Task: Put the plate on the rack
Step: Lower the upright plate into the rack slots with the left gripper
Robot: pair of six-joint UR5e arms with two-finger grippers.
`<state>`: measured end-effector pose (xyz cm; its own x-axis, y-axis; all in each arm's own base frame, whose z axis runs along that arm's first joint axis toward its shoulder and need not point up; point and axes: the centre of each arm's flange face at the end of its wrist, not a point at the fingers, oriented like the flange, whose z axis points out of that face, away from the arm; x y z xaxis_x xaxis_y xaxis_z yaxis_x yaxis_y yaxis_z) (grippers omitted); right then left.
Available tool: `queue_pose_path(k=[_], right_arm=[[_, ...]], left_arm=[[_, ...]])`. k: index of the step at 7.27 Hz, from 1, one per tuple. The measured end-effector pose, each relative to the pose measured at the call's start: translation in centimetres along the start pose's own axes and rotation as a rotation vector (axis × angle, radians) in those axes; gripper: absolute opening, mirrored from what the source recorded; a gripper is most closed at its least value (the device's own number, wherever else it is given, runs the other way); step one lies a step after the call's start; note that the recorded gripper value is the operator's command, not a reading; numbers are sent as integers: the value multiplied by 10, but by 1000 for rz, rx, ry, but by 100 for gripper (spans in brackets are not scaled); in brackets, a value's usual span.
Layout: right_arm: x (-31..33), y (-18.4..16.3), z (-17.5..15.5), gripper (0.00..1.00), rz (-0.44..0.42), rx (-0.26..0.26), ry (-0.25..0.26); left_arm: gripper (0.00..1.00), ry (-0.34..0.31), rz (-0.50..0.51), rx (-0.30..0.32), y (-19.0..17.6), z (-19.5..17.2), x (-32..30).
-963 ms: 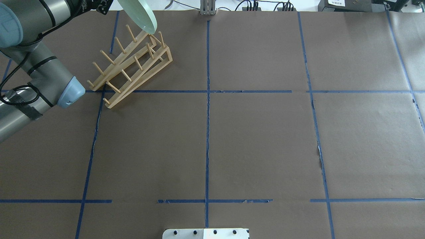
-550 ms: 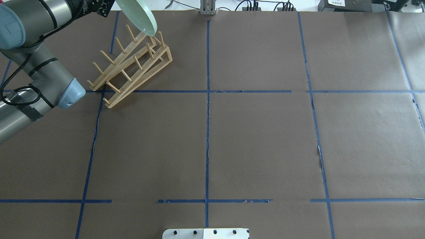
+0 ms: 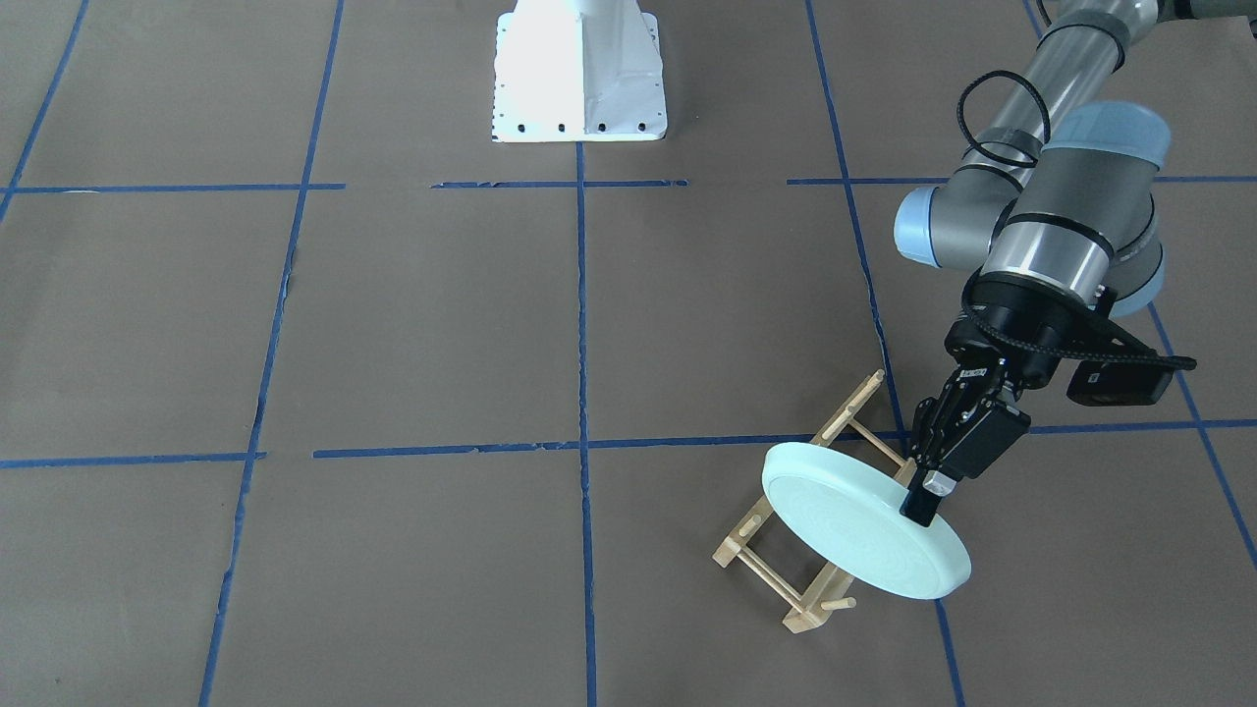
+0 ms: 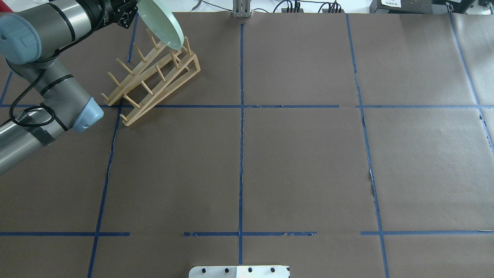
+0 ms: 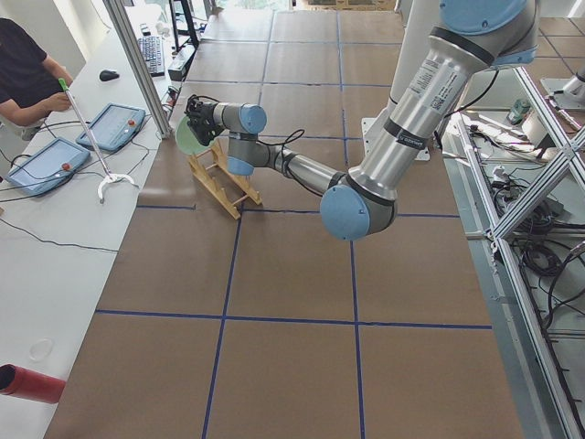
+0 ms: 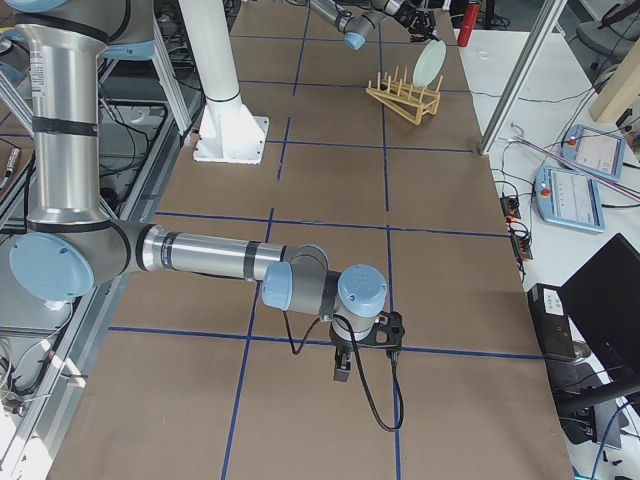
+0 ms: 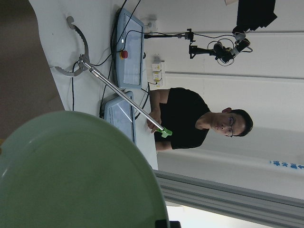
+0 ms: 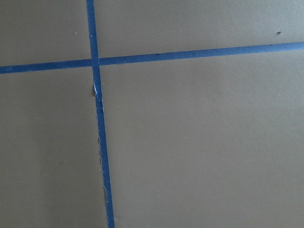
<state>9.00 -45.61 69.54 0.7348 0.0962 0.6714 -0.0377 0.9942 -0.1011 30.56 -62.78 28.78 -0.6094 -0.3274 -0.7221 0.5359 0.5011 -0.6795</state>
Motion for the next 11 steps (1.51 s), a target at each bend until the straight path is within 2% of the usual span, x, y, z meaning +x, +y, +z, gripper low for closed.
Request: queue_pose_path(k=[5,6,7,9,11], right_arm=[[0,0,0,100,0,0,0],[0,0,0,100,0,0,0],[0,0,0,100,0,0,0],[0,0,0,100,0,0,0],[0,0,0,100,0,0,0]], left_arm=[[0,-29,-1,26,-1,10,-26],[68,-35,-1,27,-1,11,-30],[100,-40,2,29,-2,12,-32],[100,-52,23,31,-1,14,-39],[100,-60,116,27,-1,15,-40]])
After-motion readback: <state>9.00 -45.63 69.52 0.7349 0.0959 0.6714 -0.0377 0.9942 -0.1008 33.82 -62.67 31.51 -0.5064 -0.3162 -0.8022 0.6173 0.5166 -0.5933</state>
